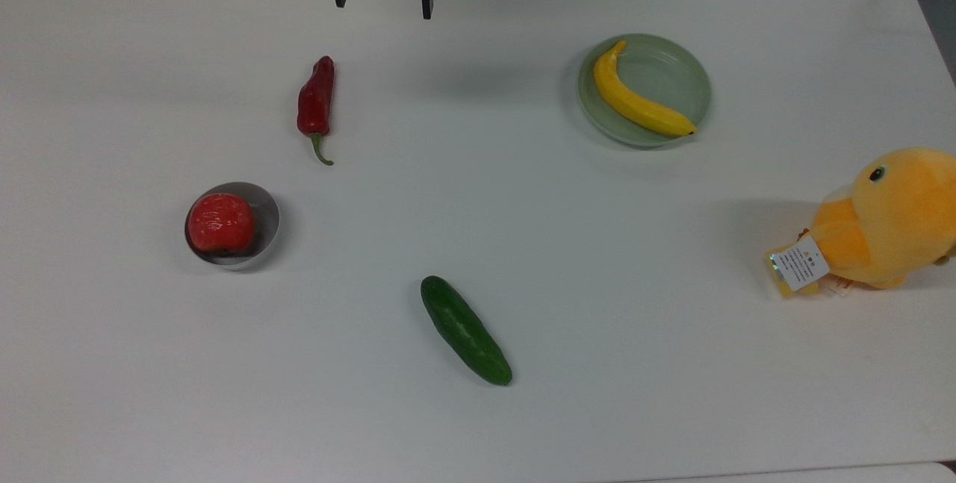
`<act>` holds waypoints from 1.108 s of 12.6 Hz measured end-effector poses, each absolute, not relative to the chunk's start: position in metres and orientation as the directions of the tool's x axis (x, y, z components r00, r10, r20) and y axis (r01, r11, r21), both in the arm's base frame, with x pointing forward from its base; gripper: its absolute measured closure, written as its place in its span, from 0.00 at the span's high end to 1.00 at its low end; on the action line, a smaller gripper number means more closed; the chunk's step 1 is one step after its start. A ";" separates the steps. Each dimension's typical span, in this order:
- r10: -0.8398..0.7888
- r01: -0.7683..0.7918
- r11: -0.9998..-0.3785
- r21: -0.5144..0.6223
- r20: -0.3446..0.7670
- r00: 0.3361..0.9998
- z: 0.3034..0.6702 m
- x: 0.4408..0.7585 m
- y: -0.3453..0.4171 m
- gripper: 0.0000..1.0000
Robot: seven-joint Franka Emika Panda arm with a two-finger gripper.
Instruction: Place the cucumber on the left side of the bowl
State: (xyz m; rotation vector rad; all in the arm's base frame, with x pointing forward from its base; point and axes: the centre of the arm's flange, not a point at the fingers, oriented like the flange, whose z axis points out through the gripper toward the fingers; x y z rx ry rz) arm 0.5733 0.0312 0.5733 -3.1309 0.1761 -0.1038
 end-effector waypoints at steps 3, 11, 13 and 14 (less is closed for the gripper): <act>-0.075 -0.071 -0.997 -0.040 0.108 0.991 0.575 0.580 0.028 1.00; -0.098 -0.092 -0.995 -0.050 0.121 0.988 0.570 0.585 0.027 1.00; -0.098 -0.089 -0.994 -0.055 0.189 0.977 0.561 0.600 0.030 1.00; -0.098 -0.089 -0.995 -0.055 0.198 0.975 0.554 0.606 0.031 1.00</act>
